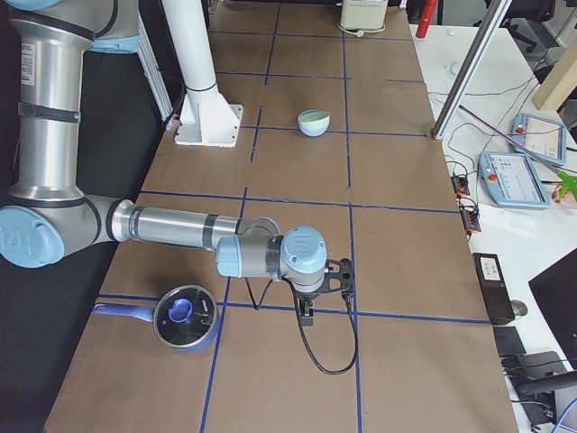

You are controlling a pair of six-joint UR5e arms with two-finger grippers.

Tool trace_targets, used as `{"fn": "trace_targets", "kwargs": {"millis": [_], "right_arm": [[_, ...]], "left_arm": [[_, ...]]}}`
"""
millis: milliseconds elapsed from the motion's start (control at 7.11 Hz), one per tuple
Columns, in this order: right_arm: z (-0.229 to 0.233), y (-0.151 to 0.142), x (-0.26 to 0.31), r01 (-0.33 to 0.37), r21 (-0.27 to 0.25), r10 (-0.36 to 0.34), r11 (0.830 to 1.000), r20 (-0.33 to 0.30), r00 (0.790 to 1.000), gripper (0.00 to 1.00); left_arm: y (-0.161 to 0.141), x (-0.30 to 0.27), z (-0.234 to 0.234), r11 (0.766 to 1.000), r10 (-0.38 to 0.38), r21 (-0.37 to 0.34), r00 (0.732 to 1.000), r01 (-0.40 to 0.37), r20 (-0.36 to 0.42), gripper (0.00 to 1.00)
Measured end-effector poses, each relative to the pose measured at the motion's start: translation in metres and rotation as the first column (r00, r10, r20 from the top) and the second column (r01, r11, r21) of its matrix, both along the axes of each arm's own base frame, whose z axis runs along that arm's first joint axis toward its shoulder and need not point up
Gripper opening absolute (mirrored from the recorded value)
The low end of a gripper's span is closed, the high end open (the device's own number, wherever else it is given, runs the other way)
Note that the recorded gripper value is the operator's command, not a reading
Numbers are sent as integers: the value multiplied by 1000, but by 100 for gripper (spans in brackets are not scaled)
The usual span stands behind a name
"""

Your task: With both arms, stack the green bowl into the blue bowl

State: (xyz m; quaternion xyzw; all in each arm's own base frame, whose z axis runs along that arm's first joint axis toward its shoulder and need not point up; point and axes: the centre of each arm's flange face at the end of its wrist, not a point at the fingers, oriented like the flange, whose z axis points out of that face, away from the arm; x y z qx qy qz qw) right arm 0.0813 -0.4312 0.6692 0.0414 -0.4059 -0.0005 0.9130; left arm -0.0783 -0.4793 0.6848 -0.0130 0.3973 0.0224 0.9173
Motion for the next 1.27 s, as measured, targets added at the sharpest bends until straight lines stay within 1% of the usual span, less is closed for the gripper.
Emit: {"fn": "trace_targets", "kwargs": {"millis": [844, 1266], "right_arm": [[0, -1, 0, -2, -4, 2, 1000, 6, 1000, 100], [-2, -2, 0, -3, 4, 3, 1000, 0, 1000, 100]], "left_arm": [[-1, 0, -1, 1000, 0, 2, 1000, 0, 2, 100], [-4, 0, -2, 1000, 0, 5, 1000, 0, 2, 100]]}}
